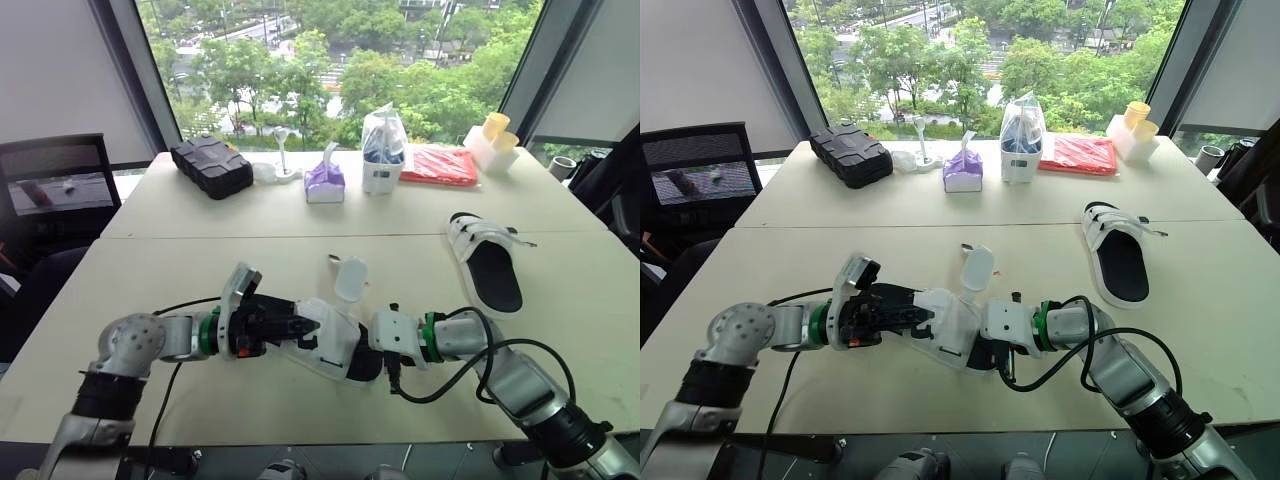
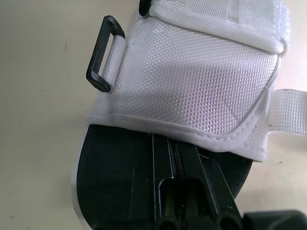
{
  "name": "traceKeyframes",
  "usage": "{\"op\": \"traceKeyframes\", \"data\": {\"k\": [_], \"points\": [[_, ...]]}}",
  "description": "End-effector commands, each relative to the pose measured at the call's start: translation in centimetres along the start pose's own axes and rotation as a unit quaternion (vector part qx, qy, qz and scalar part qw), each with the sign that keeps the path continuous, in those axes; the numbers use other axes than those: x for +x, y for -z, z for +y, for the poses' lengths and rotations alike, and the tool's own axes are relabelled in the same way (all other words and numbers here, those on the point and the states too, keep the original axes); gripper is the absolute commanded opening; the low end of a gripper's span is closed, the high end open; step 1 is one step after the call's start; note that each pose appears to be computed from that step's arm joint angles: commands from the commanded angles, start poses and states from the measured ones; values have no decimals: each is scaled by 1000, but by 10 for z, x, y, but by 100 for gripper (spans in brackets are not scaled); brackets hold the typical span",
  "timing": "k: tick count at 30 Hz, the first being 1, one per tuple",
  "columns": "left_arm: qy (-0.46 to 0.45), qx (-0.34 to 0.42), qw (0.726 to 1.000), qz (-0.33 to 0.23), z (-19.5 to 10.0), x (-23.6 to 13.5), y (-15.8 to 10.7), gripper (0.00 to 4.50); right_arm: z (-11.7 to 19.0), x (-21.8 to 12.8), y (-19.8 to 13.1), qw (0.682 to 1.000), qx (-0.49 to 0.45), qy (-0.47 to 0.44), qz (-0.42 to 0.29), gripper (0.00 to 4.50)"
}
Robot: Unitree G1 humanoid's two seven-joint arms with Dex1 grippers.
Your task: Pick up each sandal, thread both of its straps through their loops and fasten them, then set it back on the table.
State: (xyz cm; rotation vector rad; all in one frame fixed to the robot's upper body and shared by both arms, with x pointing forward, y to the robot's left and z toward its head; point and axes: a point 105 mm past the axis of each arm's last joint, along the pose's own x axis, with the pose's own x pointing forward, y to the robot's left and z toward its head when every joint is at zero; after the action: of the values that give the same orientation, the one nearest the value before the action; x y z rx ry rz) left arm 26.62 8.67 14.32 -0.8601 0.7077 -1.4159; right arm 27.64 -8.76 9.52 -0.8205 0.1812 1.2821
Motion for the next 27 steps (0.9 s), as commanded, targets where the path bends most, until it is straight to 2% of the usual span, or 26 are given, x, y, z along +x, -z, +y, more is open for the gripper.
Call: {"op": "traceKeyframes", "data": {"k": [1,3,6,10,13,14,17,22,24,27], "points": [[-6,-31,999,-8,7,4,-6,9,0,-1,12,1000,12,1,24,0],[-17,-33,999,-11,14,8,-9,9,0,-1,13,1000,11,2,24,0],[-25,-29,999,-11,18,12,-11,97,0,0,12,1000,10,3,24,0],[-31,-10,999,-37,23,20,-27,274,-2,1,11,1000,8,8,22,0],[-28,-3,997,-77,22,20,-48,435,-3,1,11,1000,8,11,21,0],[-28,-2,996,-90,22,19,-54,448,-4,2,11,1000,8,12,21,0],[-42,4,989,-142,23,14,-78,448,-5,2,11,1000,7,15,22,0],[-57,2,979,-195,26,2,-99,448,-5,3,11,1000,8,18,21,0],[-93,11,971,-219,34,-6,-107,448,-6,3,11,1000,7,19,21,0],[-149,67,970,-178,41,-18,-99,448,-6,3,11,1000,7,19,21,0]]}}
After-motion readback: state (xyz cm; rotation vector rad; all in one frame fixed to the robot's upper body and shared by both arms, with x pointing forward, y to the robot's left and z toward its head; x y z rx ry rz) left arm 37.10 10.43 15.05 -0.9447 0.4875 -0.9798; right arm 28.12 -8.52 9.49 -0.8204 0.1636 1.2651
